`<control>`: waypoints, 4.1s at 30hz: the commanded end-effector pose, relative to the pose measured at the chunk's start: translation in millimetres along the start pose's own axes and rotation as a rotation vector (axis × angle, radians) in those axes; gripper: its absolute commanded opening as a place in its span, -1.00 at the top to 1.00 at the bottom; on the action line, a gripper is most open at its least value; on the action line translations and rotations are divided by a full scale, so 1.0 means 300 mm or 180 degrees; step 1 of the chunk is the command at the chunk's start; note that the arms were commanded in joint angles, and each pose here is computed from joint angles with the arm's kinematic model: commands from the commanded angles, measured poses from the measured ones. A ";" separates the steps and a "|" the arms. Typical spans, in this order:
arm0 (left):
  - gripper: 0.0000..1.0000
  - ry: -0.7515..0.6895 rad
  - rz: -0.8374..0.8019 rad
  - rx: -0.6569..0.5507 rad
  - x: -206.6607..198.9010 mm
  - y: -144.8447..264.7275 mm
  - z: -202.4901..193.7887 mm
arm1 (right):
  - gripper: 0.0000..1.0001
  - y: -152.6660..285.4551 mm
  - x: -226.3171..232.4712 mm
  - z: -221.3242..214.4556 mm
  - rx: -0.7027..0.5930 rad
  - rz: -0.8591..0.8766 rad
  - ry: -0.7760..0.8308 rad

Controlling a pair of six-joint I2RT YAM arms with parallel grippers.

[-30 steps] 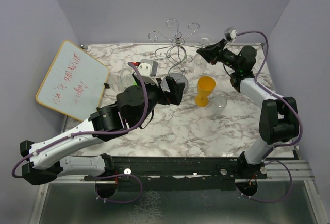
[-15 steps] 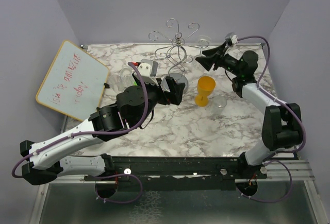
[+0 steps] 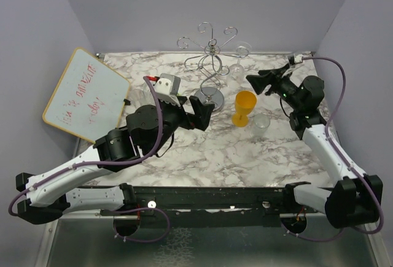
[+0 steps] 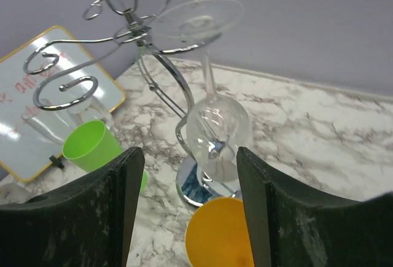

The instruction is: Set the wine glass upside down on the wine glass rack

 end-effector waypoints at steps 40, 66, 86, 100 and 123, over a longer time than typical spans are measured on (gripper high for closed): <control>-0.98 0.0833 0.0375 0.0602 0.032 -0.071 -0.508 | 0.09 0.056 -0.076 -0.199 0.1645 -0.2333 -0.1380; -0.98 0.2126 0.0566 0.0629 0.001 -0.097 -0.431 | 0.99 0.234 0.134 -0.232 0.1298 -0.1196 -0.1174; -0.98 0.3594 0.0430 0.0490 -0.068 -0.153 -0.390 | 0.98 0.365 0.295 -0.180 0.0146 0.0222 -0.0661; -0.41 0.4067 0.0763 0.0151 -0.051 -0.203 -0.382 | 0.99 0.406 0.349 -0.187 0.0013 0.0678 -0.0769; 0.88 0.3905 0.0327 0.0007 -0.111 -0.244 -0.298 | 0.99 0.457 0.389 -0.189 0.0161 0.0945 -0.0546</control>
Point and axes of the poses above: each gripper's point midway between its finger pads, its own y axis back along the fingers, its own x axis along the line the jaws close on, z = x × y, the point moved 9 cm from there along y, back along the fingers, and after that the axes turned 10 degrees about -y, right-handed, at the moved point
